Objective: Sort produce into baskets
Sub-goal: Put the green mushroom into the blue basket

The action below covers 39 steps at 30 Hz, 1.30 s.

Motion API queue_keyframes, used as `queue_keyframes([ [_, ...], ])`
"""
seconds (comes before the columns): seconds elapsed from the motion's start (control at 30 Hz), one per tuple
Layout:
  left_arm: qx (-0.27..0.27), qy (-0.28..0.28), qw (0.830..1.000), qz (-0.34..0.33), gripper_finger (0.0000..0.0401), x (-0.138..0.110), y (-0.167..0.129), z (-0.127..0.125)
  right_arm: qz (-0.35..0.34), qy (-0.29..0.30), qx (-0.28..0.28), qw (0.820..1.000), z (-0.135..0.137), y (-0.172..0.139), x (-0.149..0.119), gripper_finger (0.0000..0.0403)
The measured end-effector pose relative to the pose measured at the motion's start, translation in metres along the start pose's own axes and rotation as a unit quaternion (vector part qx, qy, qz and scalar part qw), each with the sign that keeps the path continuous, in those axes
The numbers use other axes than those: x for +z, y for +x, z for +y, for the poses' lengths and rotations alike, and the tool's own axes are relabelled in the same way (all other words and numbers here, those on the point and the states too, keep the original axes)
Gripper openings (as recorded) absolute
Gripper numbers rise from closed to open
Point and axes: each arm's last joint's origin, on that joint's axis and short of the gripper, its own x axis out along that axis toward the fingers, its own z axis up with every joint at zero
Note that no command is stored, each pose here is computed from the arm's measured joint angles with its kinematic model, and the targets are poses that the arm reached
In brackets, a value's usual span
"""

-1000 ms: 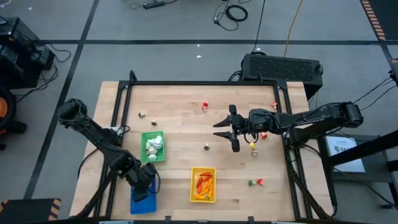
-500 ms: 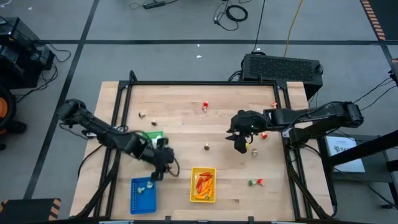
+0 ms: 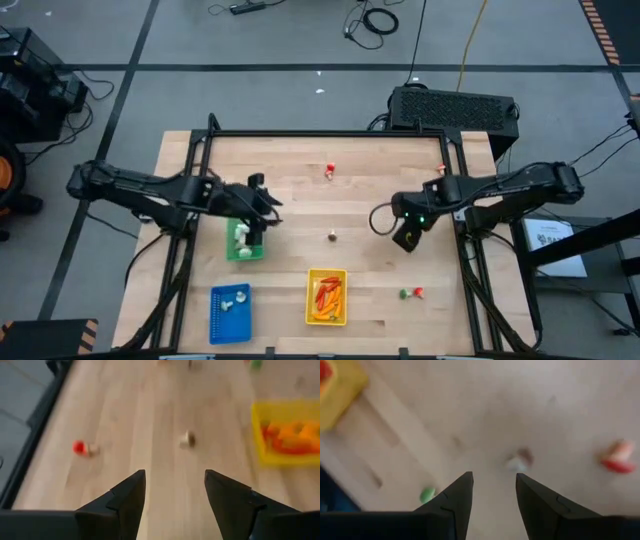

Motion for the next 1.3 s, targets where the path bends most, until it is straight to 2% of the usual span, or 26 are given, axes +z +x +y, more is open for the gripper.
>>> queue_keyframes([
  [0.13, -0.020, -0.013, 0.996, -0.088, 0.0212, 0.013, -0.013, 0.001, 0.030, -0.024, 0.029, 0.999, 0.008, 0.012, -0.012, 0.0141],
  [0.27, -0.032, 0.013, 0.989, -0.145, 0.0212, 0.017, -0.011, -0.005, 0.026, -0.069, 0.074, 0.995, 0.026, 0.017, -0.024, 0.0141],
  [0.5, -0.018, 0.044, 0.984, -0.174, 0.0212, 0.021, -0.006, -0.004, 0.012, -0.202, 0.143, 0.969, 0.058, 0.021, -0.051, 0.0142],
  [0.6, -0.023, 0.030, 0.985, -0.166, 0.0212, 0.019, -0.008, -0.004, 0.034, -0.214, 0.155, 0.964, 0.062, 0.021, -0.060, 0.0142],
  [0.7, -0.050, -0.006, 0.987, -0.155, 0.0212, 0.016, -0.012, -0.008, 0.046, -0.216, 0.160, 0.962, 0.064, 0.021, -0.066, 0.0145],
  [0.77, -0.060, -0.009, 0.987, -0.152, 0.0212, 0.016, -0.012, -0.012, 0.045, -0.228, 0.162, 0.959, 0.065, 0.021, -0.068, 0.0153],
  [0.93, -0.078, -0.014, 0.983, -0.166, 0.0212, 0.018, -0.015, -0.020, 0.048, -0.267, 0.149, 0.951, 0.067, 0.026, -0.070, 0.0191],
  [1.03, -0.092, -0.022, 0.982, -0.165, 0.0212, 0.018, -0.016, -0.026, 0.058, -0.326, 0.125, 0.935, 0.067, 0.036, -0.072, 0.0212],
  [1.13, -0.107, -0.022, 0.980, -0.165, 0.0212, 0.018, -0.017, -0.035, 0.051, -0.370, 0.072, 0.925, 0.069, 0.052, -0.072, 0.0224],
  [1.23, -0.123, -0.031, 0.978, -0.165, 0.0212, 0.018, -0.020, -0.044, 0.046, -0.370, 0.034, 0.927, 0.075, 0.072, -0.072, 0.0228],
  [1.3, -0.124, -0.046, 0.975, -0.178, 0.0212, 0.020, -0.022, -0.048, 0.072, -0.368, 0.032, 0.926, 0.078, 0.083, -0.075, 0.0228],
])
